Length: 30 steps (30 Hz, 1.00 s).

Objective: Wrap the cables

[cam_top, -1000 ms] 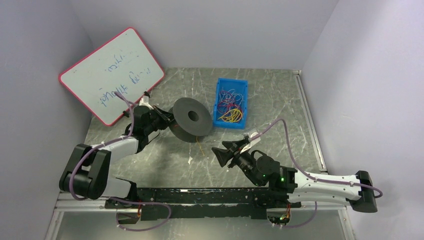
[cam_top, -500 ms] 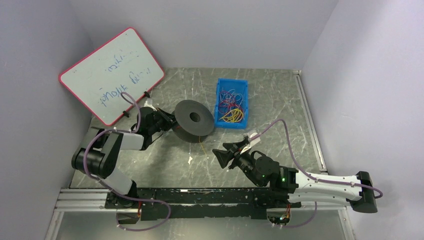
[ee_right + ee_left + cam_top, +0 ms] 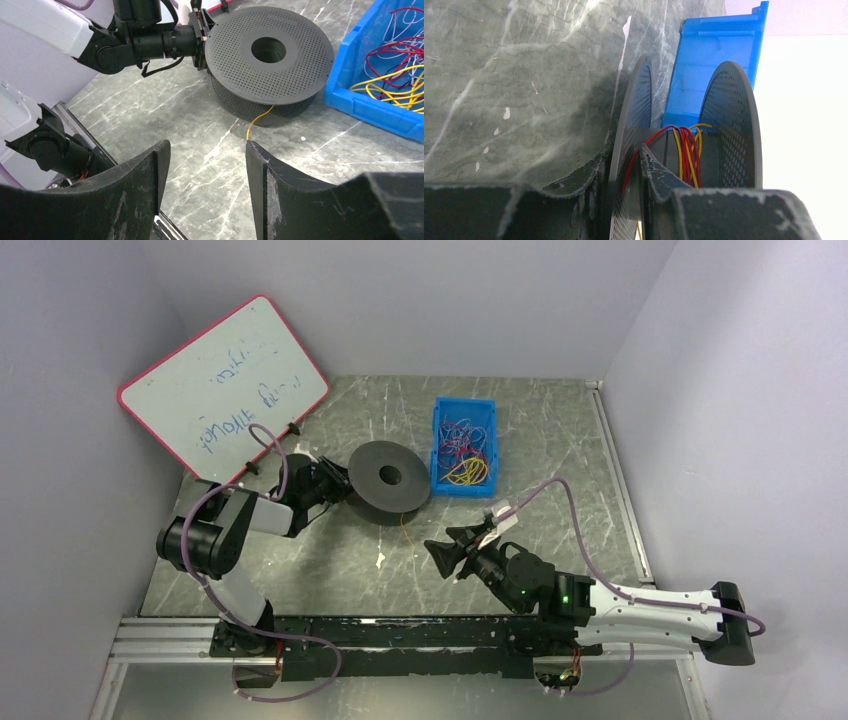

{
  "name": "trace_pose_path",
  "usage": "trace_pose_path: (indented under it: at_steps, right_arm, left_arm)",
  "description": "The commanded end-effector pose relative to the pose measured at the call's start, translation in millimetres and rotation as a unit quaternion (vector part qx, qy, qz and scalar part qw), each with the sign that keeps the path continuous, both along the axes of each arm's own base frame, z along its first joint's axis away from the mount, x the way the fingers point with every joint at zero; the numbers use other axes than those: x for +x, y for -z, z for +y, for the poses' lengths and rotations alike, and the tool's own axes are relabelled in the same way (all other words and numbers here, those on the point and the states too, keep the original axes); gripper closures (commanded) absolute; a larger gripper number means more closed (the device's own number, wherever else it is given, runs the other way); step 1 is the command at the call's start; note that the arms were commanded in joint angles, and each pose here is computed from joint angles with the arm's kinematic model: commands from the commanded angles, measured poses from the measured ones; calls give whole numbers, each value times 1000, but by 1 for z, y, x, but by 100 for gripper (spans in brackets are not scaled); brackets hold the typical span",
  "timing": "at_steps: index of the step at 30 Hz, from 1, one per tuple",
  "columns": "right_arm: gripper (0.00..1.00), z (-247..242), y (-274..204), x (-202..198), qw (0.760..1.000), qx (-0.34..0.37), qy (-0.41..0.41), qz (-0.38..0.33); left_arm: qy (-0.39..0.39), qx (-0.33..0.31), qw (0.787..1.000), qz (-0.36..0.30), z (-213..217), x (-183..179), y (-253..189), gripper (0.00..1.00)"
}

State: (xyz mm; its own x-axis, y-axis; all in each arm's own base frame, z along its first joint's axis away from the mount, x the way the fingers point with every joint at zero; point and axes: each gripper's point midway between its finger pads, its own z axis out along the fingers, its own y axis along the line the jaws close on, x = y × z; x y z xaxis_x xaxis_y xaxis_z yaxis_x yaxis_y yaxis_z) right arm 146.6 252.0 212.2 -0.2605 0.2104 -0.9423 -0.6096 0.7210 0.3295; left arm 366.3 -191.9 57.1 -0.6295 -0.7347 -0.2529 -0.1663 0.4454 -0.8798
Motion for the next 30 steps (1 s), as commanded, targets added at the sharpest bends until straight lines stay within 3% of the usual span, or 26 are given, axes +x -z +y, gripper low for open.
trace_pose_path:
  at_steps: [1,12,30]
  right_arm:
    - [39,-4,-1,4,1000,-2,13,-4]
    - [39,-3,3,4,1000,-2,15,2]
    - [39,3,8,4,1000,-4,11,8]
  left_arm:
    - [10,-8,999,-43,-4,12,-22,72]
    - [13,-13,999,-30,5,2,-9,69]
    - [-15,51,998,30,36,-23,18,59]
